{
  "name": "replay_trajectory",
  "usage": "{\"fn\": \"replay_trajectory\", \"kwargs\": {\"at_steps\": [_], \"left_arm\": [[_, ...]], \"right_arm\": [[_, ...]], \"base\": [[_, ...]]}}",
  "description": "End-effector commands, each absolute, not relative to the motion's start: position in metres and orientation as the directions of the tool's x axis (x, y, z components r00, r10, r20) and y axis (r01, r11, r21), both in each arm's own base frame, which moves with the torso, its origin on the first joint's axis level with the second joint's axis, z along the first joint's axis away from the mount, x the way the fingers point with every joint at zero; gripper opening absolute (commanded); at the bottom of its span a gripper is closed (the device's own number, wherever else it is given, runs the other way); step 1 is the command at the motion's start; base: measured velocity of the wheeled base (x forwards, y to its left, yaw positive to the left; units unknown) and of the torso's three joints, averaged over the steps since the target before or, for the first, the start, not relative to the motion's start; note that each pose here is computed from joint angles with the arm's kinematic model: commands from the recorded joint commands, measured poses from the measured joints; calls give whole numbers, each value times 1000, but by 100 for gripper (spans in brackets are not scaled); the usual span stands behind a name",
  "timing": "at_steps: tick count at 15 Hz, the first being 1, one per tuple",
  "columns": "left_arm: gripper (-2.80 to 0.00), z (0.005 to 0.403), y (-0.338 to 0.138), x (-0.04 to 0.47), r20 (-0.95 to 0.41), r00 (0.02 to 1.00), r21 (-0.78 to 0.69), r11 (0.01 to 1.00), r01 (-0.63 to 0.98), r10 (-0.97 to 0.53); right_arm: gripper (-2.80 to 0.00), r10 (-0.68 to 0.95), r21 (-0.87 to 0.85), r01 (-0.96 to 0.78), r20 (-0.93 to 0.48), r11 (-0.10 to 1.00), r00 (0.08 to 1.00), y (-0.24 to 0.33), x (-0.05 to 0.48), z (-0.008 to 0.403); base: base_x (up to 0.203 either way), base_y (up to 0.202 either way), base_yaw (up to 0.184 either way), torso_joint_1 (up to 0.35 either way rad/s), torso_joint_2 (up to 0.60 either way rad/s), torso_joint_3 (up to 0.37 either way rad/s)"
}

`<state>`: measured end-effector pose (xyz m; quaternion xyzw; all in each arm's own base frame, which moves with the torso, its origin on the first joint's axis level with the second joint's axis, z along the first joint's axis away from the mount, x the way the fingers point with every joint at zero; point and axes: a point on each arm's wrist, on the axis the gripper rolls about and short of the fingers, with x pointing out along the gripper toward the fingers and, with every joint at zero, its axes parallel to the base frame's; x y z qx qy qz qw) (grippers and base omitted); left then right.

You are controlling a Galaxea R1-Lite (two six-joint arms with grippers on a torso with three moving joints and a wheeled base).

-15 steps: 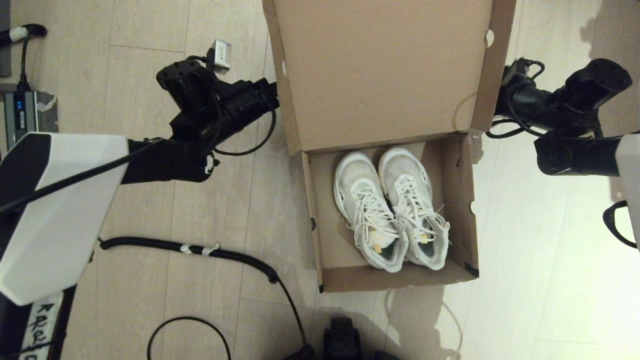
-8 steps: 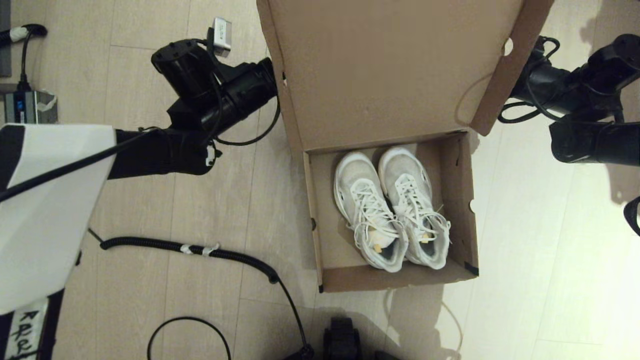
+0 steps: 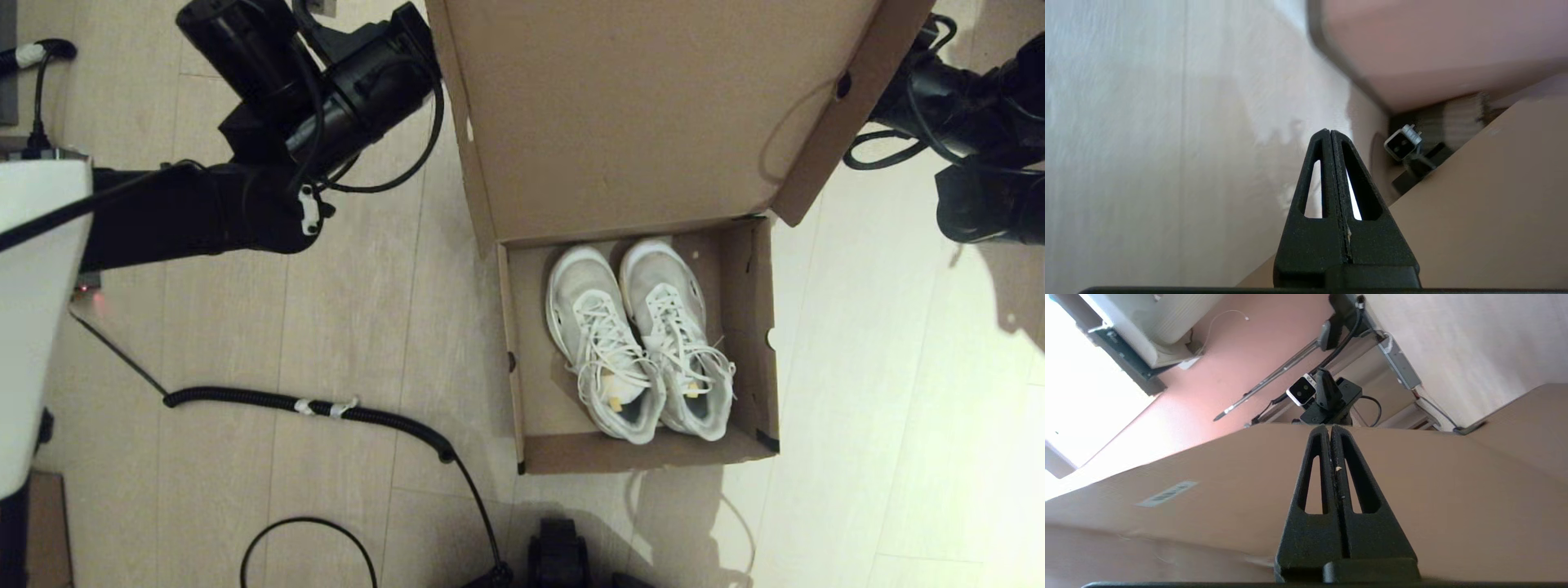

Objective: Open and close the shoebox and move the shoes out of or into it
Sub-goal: Close the shoe box

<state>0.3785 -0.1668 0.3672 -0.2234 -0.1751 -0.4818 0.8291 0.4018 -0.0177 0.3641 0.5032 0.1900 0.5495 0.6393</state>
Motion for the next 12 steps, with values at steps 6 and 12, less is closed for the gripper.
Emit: {"fn": "replay_trajectory", "kwargs": {"at_steps": [6, 12], "left_arm": [[-280, 397, -182, 336, 553, 389, -191, 342, 920, -737], [-280, 399, -191, 305, 535, 357, -209, 289, 934, -766]], "right_arm": [[-280, 895, 837, -534, 321, -116, 308, -18, 363, 397], [-280, 897, 833, -540, 323, -118, 303, -18, 335, 415]], "base": [[0, 0, 0, 0, 0, 0], [0, 0, 0, 0, 0, 0]]}}
